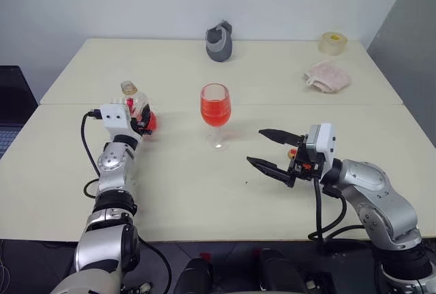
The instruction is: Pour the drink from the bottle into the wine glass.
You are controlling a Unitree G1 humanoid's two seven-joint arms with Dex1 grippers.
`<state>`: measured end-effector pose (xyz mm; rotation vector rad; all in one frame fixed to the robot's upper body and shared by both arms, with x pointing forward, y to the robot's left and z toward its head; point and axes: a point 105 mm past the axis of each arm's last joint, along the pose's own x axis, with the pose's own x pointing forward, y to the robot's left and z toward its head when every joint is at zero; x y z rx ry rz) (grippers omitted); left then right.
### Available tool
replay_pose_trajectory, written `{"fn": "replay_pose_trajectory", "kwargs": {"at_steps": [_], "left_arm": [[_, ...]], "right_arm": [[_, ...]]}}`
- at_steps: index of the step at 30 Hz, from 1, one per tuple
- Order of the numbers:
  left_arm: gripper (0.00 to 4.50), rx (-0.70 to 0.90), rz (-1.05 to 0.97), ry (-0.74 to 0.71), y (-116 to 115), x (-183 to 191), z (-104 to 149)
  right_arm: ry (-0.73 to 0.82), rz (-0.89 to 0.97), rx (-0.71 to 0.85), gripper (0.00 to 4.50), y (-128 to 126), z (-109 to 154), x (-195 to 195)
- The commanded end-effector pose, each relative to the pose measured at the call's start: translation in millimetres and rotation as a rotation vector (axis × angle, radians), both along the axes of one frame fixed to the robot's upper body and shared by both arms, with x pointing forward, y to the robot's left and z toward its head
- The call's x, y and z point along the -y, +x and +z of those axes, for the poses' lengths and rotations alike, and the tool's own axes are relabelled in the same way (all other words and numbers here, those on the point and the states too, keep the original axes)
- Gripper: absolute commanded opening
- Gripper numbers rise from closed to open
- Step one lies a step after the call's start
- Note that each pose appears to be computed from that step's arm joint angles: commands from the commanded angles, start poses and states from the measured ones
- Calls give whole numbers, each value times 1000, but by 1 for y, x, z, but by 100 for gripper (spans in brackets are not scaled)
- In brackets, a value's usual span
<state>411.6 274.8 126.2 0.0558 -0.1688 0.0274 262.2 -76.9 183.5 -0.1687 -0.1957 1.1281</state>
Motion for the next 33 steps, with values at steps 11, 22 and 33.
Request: {"fn": "replay_pose_trajectory", "kwargs": {"at_steps": [11, 22, 33], "left_arm": [[448, 4, -13, 2, -34, -2, 2], [448, -91, -129, -76, -100, 46, -10], [448, -144, -134, -67, -122, 94, -3]], "right_arm": [[-17, -43, 27, 367, -8, 3, 9], [-38, -433, -78, 367, 7, -23, 59], [13, -851, -185, 367, 24, -57, 88]]}}
